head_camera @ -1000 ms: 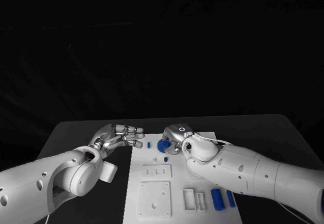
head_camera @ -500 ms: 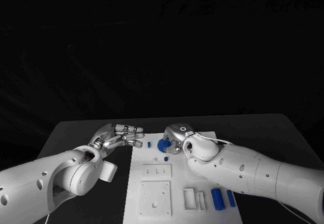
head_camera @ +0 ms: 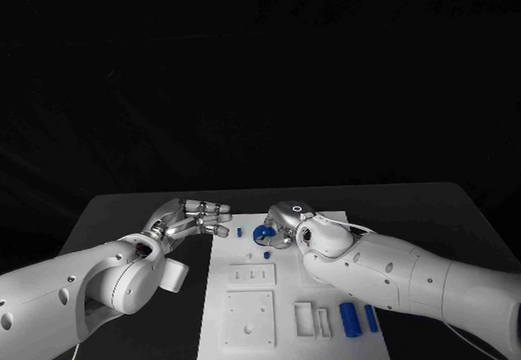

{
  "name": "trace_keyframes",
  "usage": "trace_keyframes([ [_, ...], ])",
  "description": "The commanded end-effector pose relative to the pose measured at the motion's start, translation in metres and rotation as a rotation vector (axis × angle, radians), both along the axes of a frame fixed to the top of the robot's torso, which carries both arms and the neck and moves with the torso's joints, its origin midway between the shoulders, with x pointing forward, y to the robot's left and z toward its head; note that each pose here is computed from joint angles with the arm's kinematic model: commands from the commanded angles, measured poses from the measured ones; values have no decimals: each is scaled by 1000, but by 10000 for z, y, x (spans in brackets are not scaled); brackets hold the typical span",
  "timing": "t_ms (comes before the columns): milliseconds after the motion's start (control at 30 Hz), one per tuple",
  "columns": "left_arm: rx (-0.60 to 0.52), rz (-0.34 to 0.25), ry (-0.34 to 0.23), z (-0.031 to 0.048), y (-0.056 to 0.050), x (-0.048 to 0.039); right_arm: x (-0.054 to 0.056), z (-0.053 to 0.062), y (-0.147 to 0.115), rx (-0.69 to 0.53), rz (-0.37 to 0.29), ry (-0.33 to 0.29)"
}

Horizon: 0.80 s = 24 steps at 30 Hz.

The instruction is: Assemble the parts on the task board

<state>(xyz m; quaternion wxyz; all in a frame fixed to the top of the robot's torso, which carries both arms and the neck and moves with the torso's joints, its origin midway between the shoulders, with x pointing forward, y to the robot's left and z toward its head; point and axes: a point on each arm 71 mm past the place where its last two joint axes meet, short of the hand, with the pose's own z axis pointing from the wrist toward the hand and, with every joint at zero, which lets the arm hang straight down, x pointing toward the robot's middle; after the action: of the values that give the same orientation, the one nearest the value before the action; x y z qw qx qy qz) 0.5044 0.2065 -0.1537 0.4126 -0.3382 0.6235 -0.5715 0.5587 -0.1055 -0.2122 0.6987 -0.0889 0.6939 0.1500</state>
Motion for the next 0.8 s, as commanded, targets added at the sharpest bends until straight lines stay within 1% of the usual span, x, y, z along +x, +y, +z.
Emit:
trace_keyframes([
  [33, -4, -17, -3, 7, -23, -6, -4, -46, -11, -6, 4, 48],
  [233, -4, -15, -3, 7, -15, -4, -7, -45, -87, -6, -6, 48],
  [433, -2, -7, -4, 7, 15, -4, -50, 2, -217, 17, -25, 15],
  [567, -1, -1, -4, 8, 40, -5, -92, 66, -318, 53, -32, -23],
  [667, 0, 3, -5, 9, 57, -5, -119, 143, -406, 92, -37, -48],
  [800, 1, 9, -6, 9, 83, -3, -139, 297, -581, 148, -48, -73],
])
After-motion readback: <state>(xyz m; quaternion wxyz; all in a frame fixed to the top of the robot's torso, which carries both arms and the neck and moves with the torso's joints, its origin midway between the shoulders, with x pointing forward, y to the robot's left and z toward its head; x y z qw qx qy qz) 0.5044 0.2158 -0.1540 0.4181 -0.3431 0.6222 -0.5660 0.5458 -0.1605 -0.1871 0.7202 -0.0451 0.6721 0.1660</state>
